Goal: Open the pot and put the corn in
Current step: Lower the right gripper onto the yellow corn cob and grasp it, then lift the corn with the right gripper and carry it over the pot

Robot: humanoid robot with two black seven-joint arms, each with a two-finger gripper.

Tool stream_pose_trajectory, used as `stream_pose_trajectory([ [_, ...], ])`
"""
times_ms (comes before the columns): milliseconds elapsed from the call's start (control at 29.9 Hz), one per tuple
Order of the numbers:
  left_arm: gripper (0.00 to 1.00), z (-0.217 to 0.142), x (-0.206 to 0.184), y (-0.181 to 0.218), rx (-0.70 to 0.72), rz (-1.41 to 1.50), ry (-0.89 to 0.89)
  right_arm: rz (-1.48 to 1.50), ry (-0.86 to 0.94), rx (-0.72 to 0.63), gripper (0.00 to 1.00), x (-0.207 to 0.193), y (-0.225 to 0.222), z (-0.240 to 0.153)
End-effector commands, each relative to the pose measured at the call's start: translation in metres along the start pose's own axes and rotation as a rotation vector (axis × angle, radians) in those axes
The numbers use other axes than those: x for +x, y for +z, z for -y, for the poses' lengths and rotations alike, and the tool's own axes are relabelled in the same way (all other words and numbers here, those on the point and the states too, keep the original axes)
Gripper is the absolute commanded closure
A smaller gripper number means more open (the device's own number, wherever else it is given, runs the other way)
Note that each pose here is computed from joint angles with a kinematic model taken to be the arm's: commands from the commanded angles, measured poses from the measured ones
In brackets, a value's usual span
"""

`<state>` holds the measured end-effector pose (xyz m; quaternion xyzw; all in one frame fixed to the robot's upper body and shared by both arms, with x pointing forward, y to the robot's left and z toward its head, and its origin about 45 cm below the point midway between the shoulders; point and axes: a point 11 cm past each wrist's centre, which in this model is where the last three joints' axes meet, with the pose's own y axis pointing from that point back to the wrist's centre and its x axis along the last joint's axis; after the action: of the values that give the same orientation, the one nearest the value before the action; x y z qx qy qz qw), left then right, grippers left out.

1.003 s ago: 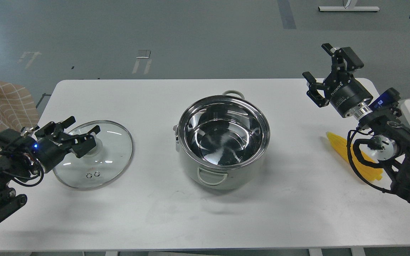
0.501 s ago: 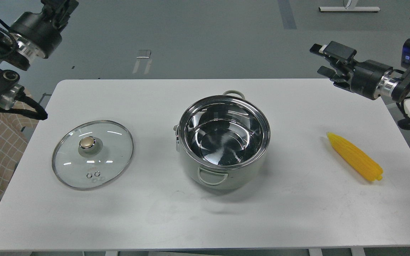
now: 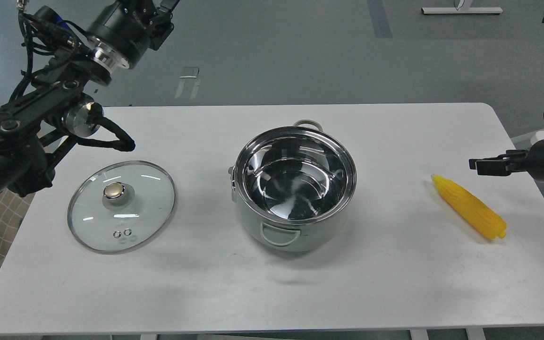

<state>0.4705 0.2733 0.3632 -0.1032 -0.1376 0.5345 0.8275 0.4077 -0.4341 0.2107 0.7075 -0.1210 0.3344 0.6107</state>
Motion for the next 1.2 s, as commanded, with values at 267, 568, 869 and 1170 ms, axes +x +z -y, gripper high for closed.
stream_pose_trajectory([
  [267, 0.03, 0.001, -0.009, 0.006, -0.02, -0.015, -0.021, -0.056, -0.129, 0.035, 0.01, -0.051, -0.017, 0.027],
  [568, 0.03, 0.001, -0.01, 0.008, -0.026, -0.018, -0.026, -0.108, -0.163, 0.021, 0.25, -0.056, -0.016, 0.03],
  [869, 0.03, 0.0, -0.013, 0.008, -0.028, -0.023, -0.033, -0.127, -0.184, 0.02, 0.85, -0.06, -0.017, 0.032],
  [1170, 0.03, 0.0, -0.014, 0.009, -0.028, -0.023, -0.036, -0.16, -0.085, 0.044, 0.93, -0.012, -0.024, 0.013],
])
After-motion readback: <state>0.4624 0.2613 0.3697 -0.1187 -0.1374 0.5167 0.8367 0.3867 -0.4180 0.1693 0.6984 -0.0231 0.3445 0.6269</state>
